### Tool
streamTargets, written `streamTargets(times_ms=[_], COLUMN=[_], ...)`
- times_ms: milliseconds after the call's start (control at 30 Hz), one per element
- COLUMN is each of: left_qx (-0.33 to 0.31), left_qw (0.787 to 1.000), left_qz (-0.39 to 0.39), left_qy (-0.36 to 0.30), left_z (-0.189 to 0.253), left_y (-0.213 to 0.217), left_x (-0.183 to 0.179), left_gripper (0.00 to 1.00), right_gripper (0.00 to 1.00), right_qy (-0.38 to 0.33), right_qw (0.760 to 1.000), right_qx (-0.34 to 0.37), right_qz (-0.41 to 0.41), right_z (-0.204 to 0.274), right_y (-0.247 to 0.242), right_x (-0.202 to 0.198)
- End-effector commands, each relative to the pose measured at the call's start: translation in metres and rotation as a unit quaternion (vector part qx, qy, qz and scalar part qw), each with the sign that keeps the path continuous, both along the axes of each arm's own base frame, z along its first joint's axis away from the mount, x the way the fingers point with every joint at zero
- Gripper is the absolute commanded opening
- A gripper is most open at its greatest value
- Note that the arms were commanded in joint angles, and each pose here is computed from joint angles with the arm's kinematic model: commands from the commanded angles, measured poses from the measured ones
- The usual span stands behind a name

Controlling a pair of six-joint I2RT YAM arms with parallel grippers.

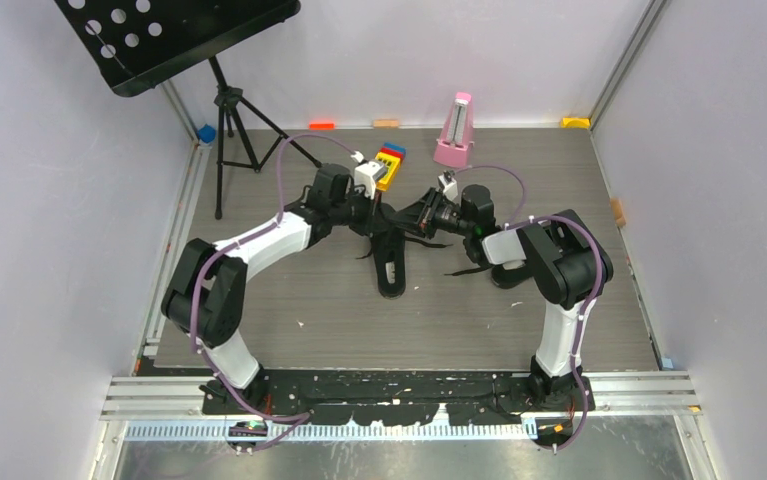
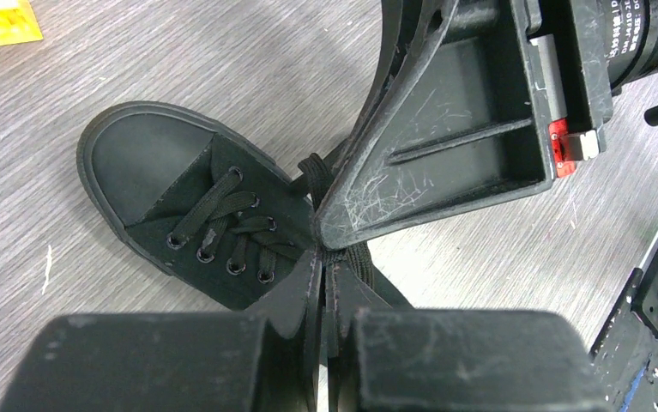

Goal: Tie the shoes
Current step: Cross the shoelace with the shoelace.

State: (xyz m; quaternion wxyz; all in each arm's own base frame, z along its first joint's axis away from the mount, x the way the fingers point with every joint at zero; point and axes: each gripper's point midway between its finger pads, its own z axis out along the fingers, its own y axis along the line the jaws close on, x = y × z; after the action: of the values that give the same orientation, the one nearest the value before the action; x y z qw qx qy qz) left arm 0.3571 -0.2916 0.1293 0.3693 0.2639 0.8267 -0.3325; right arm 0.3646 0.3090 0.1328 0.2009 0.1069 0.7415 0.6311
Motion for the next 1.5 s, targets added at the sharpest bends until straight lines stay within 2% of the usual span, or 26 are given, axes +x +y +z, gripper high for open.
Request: streamTargets(times_ms=[0,133,200,267,400,500,600,633,667,733,933,1100,1367,1467], left_qx=[0.000,0.012,0.022,0.031,0.029,0.018,0.013,0.016,0.018,0.016,0.010,0.011,0.024,0.040], left_qw=[1.000,1.000,1.000,0.999,0.999,0.999,0.998,0.998,0.998,0.998,0.999,1.000,0.999,0.998], left_qz=[-0.006,0.001,0.011,0.019,0.033,0.035,0.034,0.034,0.032,0.025,0.007,-0.012,-0.044,-0.041], left_qy=[-0.013,-0.013,-0.010,-0.001,-0.011,-0.028,-0.048,-0.049,-0.051,-0.054,-0.042,-0.023,0.007,0.003], left_z=[0.013,0.013,0.013,0.012,0.014,0.017,0.020,0.018,0.017,0.020,0.018,0.007,-0.001,-0.003], left_y=[-0.003,0.002,0.007,0.012,0.020,0.022,0.022,0.022,0.021,0.016,0.005,-0.004,-0.007,-0.002], left_x=[0.009,0.009,0.009,0.005,-0.003,-0.008,-0.009,-0.009,-0.008,-0.004,0.002,0.003,-0.007,-0.009], left_gripper=[0.02,0.03,0.09,0.20,0.49,0.66,0.74,0.85,0.92,0.99,1.00,0.91,0.59,0.43], right_gripper=[0.19,0.05,0.00,0.00,0.00,0.00,0.00,0.00,0.00,0.00,0.00,0.00,0.00,0.00], right_qy=[-0.028,-0.030,-0.032,-0.034,-0.037,-0.036,-0.036,-0.036,-0.036,-0.036,-0.036,-0.037,-0.033,-0.031], right_qw=[1.000,0.999,0.999,0.999,0.999,0.999,0.999,0.999,0.999,0.999,0.999,0.999,0.999,0.999], right_qx=[0.000,-0.005,-0.008,-0.013,-0.020,-0.020,-0.018,-0.018,-0.017,-0.015,-0.011,-0.007,-0.009,-0.009], right_qz=[0.012,0.008,0.006,0.004,0.002,0.003,0.004,0.004,0.005,0.006,0.007,0.007,0.004,0.003], right_z=[0.012,0.013,0.014,0.015,0.017,0.018,0.019,0.020,0.020,0.022,0.025,0.028,0.027,0.026], right_y=[0.002,0.001,0.000,0.000,-0.001,-0.001,-0.001,-0.001,0.000,0.000,0.001,0.002,0.001,0.001], right_x=[-0.002,-0.002,-0.001,0.000,0.000,0.000,0.000,0.000,0.000,0.000,0.001,0.002,0.003,0.004])
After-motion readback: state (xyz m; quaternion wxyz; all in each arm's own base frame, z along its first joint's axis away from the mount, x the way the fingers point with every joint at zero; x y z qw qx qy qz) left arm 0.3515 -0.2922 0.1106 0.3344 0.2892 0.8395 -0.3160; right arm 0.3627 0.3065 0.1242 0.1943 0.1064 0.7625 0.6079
